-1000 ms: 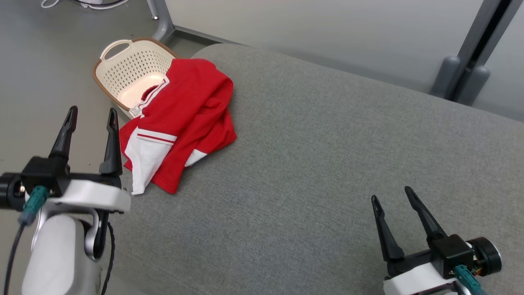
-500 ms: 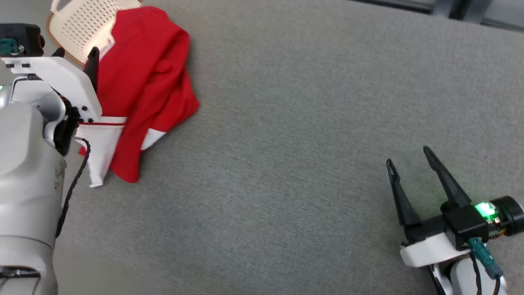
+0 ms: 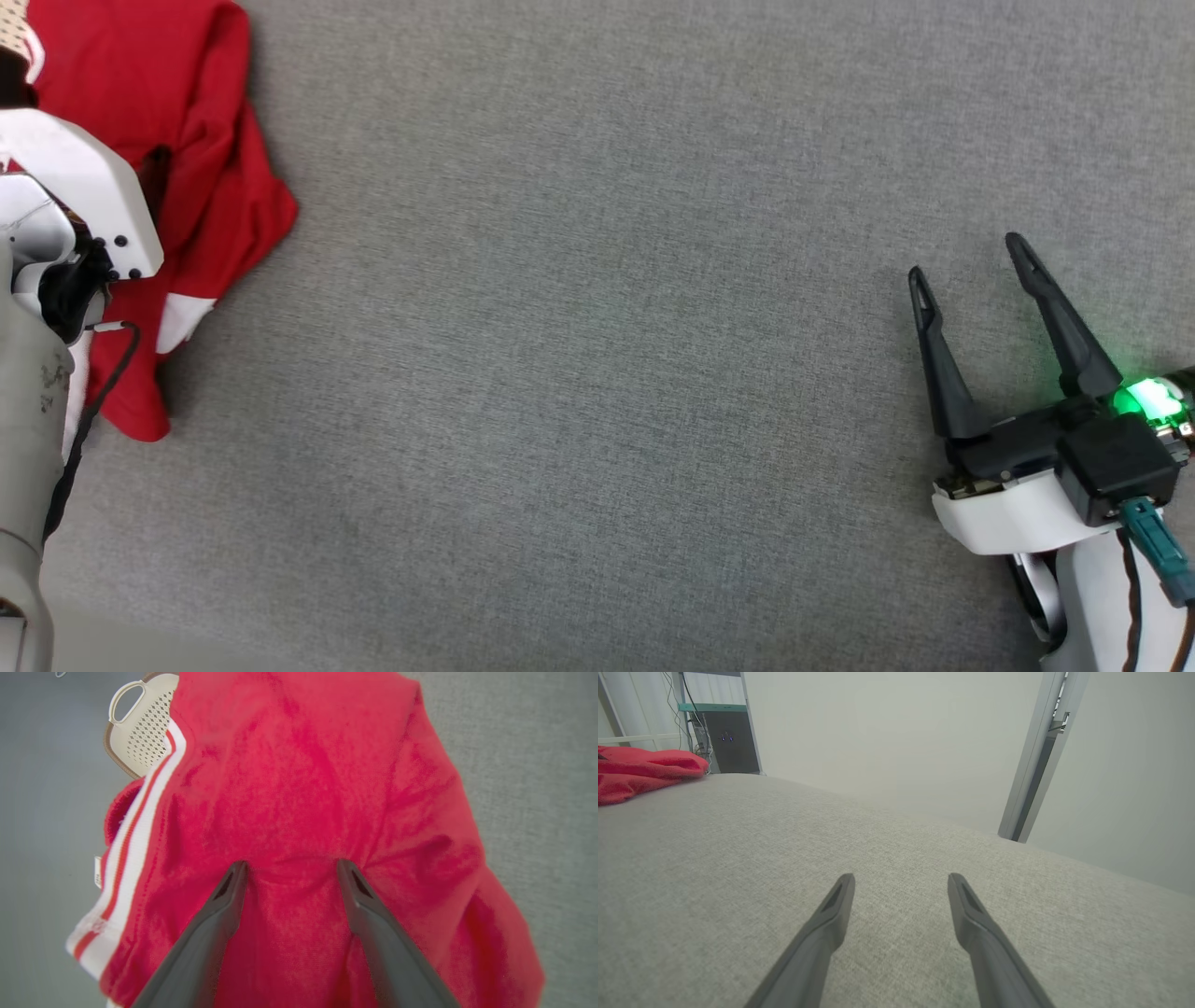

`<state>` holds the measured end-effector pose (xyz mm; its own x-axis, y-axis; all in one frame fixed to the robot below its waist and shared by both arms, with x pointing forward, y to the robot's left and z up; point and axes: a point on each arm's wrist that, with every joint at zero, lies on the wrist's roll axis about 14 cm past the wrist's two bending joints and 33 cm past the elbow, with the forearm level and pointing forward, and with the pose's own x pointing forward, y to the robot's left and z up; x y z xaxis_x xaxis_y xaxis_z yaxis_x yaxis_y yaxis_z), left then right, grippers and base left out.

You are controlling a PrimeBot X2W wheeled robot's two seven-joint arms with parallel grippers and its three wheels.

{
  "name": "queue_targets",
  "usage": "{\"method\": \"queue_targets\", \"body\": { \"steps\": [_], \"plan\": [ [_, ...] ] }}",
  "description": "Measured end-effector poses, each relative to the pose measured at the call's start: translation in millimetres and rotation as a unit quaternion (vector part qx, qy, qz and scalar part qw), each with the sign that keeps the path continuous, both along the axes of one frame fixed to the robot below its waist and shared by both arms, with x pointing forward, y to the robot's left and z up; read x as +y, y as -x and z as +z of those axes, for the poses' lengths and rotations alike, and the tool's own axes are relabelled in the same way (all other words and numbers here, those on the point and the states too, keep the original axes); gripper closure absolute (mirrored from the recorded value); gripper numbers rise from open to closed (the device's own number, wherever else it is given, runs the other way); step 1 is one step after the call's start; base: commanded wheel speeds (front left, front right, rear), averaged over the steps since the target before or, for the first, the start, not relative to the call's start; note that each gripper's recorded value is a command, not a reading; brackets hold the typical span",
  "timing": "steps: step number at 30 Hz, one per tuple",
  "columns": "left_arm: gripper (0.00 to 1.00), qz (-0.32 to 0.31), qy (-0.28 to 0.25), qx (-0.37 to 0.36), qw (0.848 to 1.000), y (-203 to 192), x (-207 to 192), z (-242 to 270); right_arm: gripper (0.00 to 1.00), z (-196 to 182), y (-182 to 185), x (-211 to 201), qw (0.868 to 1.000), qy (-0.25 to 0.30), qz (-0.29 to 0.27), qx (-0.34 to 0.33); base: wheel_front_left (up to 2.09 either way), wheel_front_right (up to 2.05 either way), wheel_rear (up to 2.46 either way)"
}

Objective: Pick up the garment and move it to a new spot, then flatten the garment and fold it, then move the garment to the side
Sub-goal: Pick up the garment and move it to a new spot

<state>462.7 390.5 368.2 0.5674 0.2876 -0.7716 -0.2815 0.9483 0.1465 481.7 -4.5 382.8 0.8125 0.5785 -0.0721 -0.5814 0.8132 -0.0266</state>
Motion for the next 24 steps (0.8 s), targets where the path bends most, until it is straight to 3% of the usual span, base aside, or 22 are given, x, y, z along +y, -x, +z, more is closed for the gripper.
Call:
{"method": "queue_targets", "body": {
  "steps": [1,2,3,4,5,12,17,23,24],
  "plan": [
    [0.00,-0.001,0.001,0.003,1.000,-0.2,-0.2,-4.8,0.00,-1.2,-1.7,-2.2,1.000,-0.001,-0.004,0.000,0.00,0.00,0.00],
    [0.09,-0.002,0.002,0.008,1.000,0.1,-1.2,-10.0,0.00,-2.4,-3.5,-4.0,1.000,-0.002,-0.007,-0.001,0.00,0.00,0.00],
    [0.52,-0.003,0.005,0.010,1.000,0.2,-2.7,-14.6,0.00,-3.8,-4.7,-5.4,1.000,-0.003,-0.010,0.000,0.00,0.00,0.00],
    [0.85,-0.003,0.007,0.012,1.000,0.7,-3.6,-18.5,0.00,-5.6,-5.5,-6.2,1.000,-0.004,-0.011,0.000,0.00,0.00,0.00],
    [1.00,-0.001,0.010,0.013,1.000,1.7,-4.4,-21.5,0.00,-6.7,-6.0,-6.5,1.000,-0.004,-0.012,0.001,0.00,0.00,0.00],
    [1.00,-0.037,0.009,-0.067,0.997,-11.1,-17.6,-4.9,0.00,-5.4,-5.6,-3.6,1.000,-0.003,-0.007,0.001,0.00,0.00,0.00],
    [1.00,-0.066,-0.033,-0.170,0.983,-24.6,-6.8,41.9,0.00,3.5,-2.6,-0.6,1.000,-0.003,-0.005,-0.001,0.00,0.00,0.00],
    [1.00,-0.083,-0.070,-0.238,0.965,-21.3,4.8,84.4,0.00,16.6,6.7,1.5,1.000,-0.008,-0.007,0.002,0.00,0.00,0.00],
    [1.00,-0.085,-0.087,-0.264,0.957,-17.8,11.6,103.9,0.00,22.8,13.2,2.1,1.000,-0.011,-0.007,0.003,0.00,0.00,0.00]
  ]
}}
